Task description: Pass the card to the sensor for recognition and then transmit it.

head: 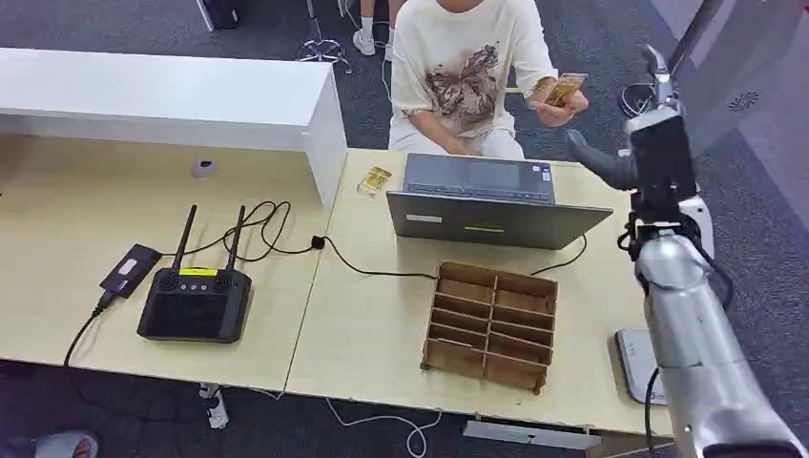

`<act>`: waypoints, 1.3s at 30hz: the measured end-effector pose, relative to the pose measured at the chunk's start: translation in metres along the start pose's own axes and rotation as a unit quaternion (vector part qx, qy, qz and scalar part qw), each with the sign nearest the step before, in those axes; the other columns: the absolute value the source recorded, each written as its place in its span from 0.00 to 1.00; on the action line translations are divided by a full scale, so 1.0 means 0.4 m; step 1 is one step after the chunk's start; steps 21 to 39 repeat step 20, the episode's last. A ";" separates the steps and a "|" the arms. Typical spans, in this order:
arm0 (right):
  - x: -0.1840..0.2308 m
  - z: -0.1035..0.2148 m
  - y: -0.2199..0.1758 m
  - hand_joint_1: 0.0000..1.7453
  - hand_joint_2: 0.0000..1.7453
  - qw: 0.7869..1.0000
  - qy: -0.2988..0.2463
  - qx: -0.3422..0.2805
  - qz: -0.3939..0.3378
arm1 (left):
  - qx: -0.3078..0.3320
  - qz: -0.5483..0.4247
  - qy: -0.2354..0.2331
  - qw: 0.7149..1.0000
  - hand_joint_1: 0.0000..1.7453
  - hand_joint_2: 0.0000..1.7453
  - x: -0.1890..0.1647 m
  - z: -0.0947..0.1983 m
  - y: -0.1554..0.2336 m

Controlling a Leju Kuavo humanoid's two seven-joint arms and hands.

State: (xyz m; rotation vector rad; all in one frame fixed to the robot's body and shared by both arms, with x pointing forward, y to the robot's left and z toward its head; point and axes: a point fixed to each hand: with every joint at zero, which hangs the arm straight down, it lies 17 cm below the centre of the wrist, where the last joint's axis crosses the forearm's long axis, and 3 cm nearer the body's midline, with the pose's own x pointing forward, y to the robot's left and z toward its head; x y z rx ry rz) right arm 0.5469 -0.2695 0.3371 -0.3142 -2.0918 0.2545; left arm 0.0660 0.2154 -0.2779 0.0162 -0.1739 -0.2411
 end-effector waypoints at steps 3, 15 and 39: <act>0.036 0.105 -0.050 0.00 1.00 0.992 -0.022 -0.016 -0.126 | 0.005 0.006 0.000 1.000 0.00 0.00 -0.010 0.000 0.004; 0.199 0.366 -0.183 0.00 1.00 0.934 -0.136 -0.023 -0.331 | 0.010 0.028 -0.003 1.000 0.00 0.00 -0.018 0.000 0.005; 0.176 0.499 -0.136 0.00 1.00 0.916 -0.103 0.036 -0.386 | 0.011 0.036 -0.006 0.999 0.00 0.00 -0.017 0.001 -0.001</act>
